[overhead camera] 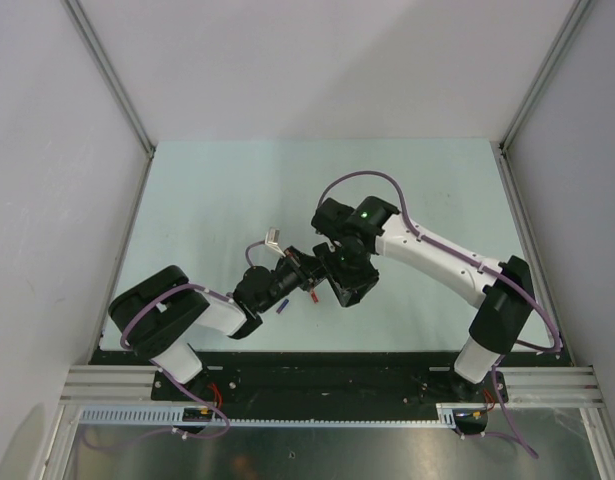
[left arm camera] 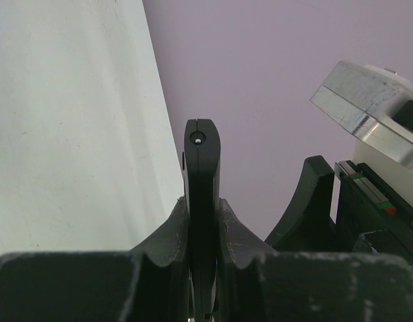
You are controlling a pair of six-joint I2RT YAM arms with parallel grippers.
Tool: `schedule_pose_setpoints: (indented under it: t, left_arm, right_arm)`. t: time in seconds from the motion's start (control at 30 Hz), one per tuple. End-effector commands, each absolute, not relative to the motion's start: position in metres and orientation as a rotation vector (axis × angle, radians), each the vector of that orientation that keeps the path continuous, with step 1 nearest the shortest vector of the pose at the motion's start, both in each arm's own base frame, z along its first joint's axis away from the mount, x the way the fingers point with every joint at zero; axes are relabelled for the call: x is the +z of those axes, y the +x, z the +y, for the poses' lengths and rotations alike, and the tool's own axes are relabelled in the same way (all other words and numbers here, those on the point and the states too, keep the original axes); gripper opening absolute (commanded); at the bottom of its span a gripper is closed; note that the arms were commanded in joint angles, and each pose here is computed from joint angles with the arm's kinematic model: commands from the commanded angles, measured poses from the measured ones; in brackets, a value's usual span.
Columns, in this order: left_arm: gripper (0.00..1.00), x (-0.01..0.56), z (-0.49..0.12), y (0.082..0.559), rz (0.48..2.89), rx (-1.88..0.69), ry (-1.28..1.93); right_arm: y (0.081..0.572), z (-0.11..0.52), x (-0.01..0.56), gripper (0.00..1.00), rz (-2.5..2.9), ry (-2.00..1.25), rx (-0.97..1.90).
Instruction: Load the batteries into the remote control
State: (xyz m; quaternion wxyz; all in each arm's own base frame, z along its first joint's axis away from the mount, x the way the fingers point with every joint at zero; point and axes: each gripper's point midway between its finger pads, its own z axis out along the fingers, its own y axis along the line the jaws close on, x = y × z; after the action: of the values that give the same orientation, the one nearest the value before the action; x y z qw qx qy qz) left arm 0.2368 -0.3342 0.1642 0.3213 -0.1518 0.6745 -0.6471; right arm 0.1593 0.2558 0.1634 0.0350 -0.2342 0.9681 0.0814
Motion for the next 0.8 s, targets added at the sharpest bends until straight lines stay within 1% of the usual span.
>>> schedule_pose_setpoints:
  t: [0.0,0.43,0.67,0.77]
  left_arm:
    - [0.0,0.264,-0.32,0.218,1.333,-1.927,-0.268]
    - [0.0,0.25,-0.319,0.226,1.37,-1.907,-0.344]
    - [0.0,0.246,-0.322,0.23,1.386,-1.945,-0.405]
    - [0.0,0.246,-0.32,0.239,1.371,-1.951,-0.488]
  right_arm:
    - [0.172,0.252,0.172,0.0,2.925,-0.728,0.153]
    - [0.169,0.255,0.18,0.0,2.909,-0.726,0.172]
    - [0.167,0.257,0.181,0.0,2.914,-0.724,0.188]
    - [0.167,0.259,0.182,0.0,2.917,-0.712,0.209]
